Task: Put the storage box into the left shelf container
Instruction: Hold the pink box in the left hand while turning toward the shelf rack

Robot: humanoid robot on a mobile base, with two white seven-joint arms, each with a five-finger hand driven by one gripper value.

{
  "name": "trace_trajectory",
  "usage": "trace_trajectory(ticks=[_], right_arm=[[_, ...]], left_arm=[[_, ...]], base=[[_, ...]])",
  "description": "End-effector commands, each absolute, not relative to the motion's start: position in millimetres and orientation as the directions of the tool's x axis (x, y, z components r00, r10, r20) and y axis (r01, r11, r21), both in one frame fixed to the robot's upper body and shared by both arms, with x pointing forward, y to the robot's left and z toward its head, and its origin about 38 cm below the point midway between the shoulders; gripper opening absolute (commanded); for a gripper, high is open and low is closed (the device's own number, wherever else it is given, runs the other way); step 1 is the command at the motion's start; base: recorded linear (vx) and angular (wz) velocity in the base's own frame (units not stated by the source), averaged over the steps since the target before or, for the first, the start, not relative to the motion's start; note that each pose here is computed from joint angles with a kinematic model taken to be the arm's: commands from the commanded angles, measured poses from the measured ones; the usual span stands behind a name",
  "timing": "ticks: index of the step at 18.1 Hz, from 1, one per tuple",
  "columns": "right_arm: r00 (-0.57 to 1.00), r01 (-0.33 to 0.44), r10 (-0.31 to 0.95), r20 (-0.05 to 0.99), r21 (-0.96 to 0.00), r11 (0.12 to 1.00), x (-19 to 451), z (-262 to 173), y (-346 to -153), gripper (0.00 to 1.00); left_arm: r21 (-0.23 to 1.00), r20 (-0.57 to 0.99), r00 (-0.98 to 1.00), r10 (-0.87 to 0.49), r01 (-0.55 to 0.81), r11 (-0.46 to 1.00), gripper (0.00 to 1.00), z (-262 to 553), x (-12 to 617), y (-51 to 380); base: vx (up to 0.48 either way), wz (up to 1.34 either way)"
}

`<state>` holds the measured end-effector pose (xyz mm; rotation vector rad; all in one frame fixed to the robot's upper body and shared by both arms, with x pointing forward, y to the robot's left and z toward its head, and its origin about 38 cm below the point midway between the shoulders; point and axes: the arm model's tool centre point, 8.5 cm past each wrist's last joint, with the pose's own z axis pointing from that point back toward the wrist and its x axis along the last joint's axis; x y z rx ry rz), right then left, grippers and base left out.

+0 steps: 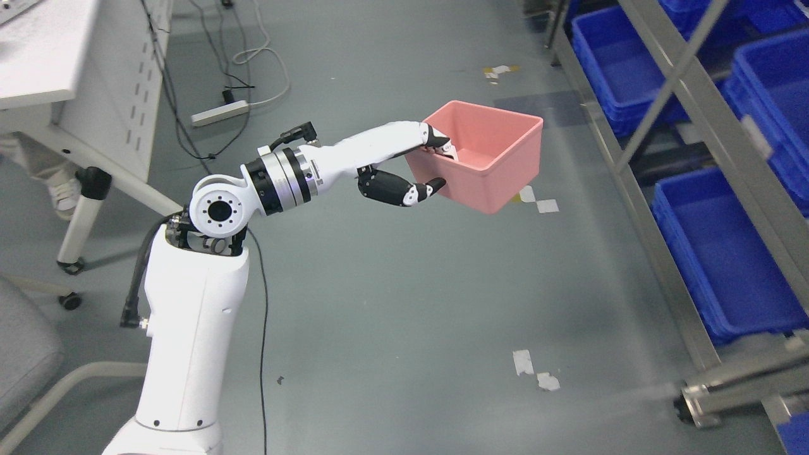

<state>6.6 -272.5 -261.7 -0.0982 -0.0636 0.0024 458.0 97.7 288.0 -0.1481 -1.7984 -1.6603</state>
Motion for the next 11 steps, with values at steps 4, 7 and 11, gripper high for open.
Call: trace_trajectory(ticks=[4, 7, 11], right_arm=[[0.996, 0.006, 0.005, 0.088, -0.117, 0.993, 16.8, -260.6, -283.9, 1.00], [0.996, 0.006, 0.005, 0.088, -0.117, 0.993, 16.8, -260.6, -283.9, 1.00], [0.996, 0.006, 0.005, 0.088, -0.118, 0.993, 16.8, -260.6, -284.1, 1.00]], left_arm=[[0.808, 0.589, -0.729, -0.349, 0.549, 0.216, 0.02, 263.3, 452.1, 101.8], [0.808, 0.588, -0.729, -0.350, 0.547, 0.219, 0.02, 264.1, 452.2, 103.1], [0.811, 0.584, -0.733, -0.349, 0.543, 0.219, 0.02, 265.8, 451.4, 102.8]], base=[[0.412, 0.39], [0.594, 0.05], [0.647, -0.05]])
